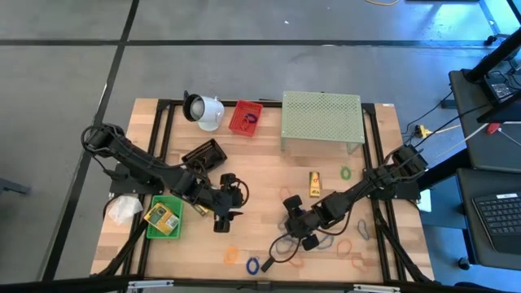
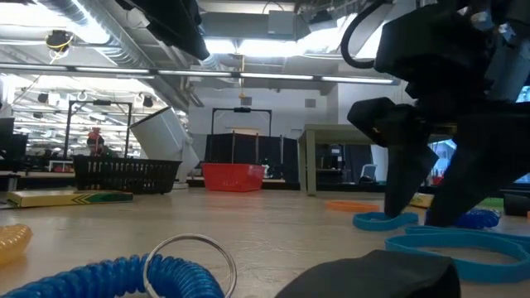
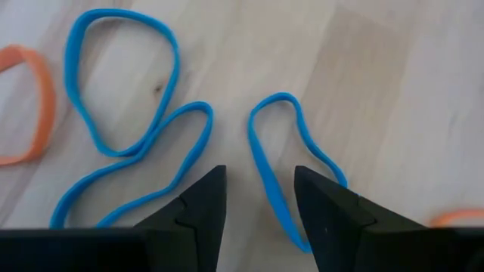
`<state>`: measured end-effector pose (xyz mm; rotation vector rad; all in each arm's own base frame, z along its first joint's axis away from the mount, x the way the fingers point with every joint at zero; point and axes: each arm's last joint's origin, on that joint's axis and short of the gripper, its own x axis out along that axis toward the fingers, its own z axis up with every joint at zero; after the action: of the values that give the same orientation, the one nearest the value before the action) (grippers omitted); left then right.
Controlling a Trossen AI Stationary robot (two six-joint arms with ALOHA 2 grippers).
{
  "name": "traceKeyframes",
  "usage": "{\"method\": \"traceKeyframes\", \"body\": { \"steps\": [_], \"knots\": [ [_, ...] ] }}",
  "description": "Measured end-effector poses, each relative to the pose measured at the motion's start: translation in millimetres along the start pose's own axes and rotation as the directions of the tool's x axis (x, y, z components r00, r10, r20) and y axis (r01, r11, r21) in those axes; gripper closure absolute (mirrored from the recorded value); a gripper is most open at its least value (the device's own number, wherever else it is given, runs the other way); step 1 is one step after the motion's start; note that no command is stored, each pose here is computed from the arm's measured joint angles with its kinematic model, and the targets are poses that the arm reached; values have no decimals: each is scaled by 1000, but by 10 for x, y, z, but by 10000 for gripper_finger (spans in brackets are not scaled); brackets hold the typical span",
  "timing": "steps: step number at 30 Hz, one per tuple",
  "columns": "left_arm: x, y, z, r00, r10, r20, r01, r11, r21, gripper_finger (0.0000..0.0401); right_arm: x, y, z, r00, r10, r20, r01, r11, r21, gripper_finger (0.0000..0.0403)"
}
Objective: Pick & Place Office Desk Supplies
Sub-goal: Put the blue rubber band into the black bin
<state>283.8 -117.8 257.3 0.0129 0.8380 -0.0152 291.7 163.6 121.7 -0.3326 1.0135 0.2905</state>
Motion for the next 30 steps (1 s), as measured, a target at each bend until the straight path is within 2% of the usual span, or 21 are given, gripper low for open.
{"method": "traceKeyframes", "body": {
  "steps": [4,7,17,26,30],
  "knots": [
    [0,-1,3,1000,-1,3,1,1000,-1,208,3,-8,-1,1000,-12,-1,12,999,40,251],
    [0,-1,3,1000,-1,3,1,1000,-1,208,4,-9,-2,1000,-15,-2,15,999,48,271],
    [1,-1,2,1000,0,3,0,1000,-1,209,7,-18,-6,1000,-21,-5,21,996,82,393],
    [1,-1,1,1000,0,2,0,1000,0,210,-12,-23,6,1000,-20,4,20,995,101,399],
    [2,11,14,999,29,21,-29,1000,-5,212,-128,-39,151,998,-18,52,11,993,120,400]
  ]
}}
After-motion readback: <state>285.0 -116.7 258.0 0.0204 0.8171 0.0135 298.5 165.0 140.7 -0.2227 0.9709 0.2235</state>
